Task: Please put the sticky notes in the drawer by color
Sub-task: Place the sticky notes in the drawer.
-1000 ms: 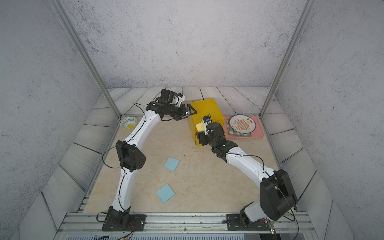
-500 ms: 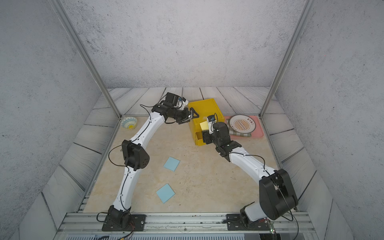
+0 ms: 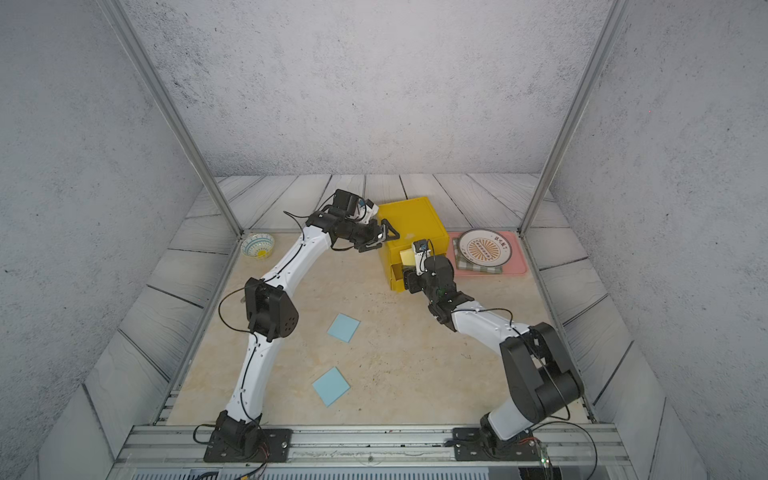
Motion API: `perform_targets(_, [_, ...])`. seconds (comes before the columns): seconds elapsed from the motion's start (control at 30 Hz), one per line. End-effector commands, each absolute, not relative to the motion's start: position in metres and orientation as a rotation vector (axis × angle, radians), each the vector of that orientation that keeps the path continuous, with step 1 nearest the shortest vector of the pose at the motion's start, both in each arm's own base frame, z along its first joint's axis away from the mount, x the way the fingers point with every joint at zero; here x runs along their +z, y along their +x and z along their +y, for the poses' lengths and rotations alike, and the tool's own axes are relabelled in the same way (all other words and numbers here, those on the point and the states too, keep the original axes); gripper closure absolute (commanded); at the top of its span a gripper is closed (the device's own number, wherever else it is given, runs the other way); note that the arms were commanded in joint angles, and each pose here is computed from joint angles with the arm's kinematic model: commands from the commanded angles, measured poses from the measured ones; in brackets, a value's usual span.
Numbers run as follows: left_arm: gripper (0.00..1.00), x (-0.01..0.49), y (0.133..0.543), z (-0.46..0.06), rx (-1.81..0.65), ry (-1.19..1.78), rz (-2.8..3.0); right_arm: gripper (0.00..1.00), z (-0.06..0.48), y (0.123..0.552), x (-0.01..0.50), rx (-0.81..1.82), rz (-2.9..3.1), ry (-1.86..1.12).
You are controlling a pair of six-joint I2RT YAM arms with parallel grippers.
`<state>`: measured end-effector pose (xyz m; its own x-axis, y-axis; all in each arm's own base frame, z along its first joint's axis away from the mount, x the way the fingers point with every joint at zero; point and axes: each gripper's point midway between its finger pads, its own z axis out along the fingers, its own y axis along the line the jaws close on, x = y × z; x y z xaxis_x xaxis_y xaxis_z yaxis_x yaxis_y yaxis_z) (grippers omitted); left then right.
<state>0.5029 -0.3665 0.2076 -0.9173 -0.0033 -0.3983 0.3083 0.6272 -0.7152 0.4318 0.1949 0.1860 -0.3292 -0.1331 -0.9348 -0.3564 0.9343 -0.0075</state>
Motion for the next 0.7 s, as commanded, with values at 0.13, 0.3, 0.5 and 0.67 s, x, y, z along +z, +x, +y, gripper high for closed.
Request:
perform_targets(0.13, [0.07,0.201,0.492,-0.363,-1.158,0.259,2.539,0.27,0.19,0.444,0.198,0.201,1.881,-0.312])
perform_targets(0.3, [0.07,0.204,0.491,-0.361,-1.158,0.262,2.535,0.27,0.19,0.443,0.215,0.2,1.86,-0.313])
perform_targets(0.5, [0.07,0.205,0.49,-0.361,-1.157,0.263,2.539,0.27,0.19,0.445,0.216,0.196,1.866,-0.318])
perform_targets(0.67, [0.06,0.206,0.488,-0.358,-1.145,0.267,2.541,0.27,0.187,0.437,0.221,0.207,1.86,-0.31])
